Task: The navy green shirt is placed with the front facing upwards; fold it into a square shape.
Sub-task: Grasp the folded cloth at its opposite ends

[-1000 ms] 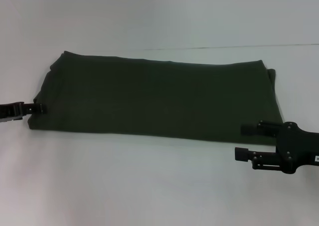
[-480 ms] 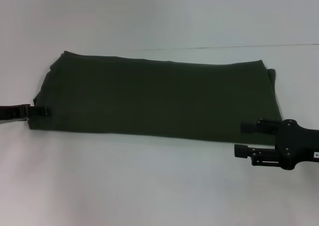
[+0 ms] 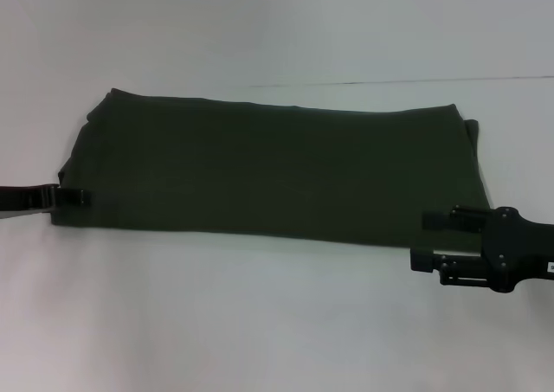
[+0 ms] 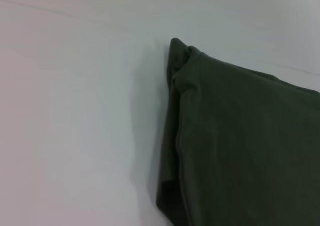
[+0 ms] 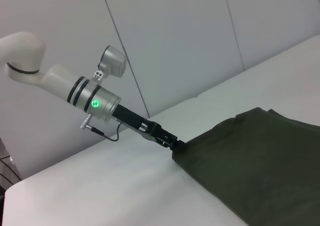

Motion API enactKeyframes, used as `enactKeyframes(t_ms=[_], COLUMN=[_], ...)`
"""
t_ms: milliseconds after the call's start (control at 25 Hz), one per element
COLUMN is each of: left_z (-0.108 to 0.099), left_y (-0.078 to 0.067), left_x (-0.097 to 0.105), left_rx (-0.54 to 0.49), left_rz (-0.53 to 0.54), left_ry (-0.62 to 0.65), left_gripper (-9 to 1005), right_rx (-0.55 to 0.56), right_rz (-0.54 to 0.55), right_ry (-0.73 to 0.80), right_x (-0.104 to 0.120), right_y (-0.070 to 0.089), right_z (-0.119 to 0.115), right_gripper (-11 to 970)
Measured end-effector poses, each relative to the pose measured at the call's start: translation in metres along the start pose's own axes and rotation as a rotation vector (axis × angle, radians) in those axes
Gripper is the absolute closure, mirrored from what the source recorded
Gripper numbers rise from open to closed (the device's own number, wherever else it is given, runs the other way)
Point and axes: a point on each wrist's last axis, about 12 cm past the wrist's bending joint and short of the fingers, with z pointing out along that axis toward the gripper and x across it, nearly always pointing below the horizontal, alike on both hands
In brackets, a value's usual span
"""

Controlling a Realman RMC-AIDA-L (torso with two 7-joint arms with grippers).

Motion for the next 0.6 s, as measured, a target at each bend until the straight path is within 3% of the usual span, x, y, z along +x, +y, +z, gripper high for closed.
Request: enactKeyframes(t_ms=[160,600], left_z=[0.0011,0.0023], left_y=[0.0008,0.0033], left_x=[0.0013,-0.0017], left_rx=[-0.009,-0.044], left_rz=[0.016,0.039], left_ry=[0.015,-0.007], left_gripper=[445,721], right_rx=[0.002,0.001], right_rz=[0.001,0.002], right_ry=[0.001,-0.003], right_x=[0.0005,0.0008], right_y=[0.0,0.0006], right_z=[-0.0009,-0.0018], right_gripper=[153,152])
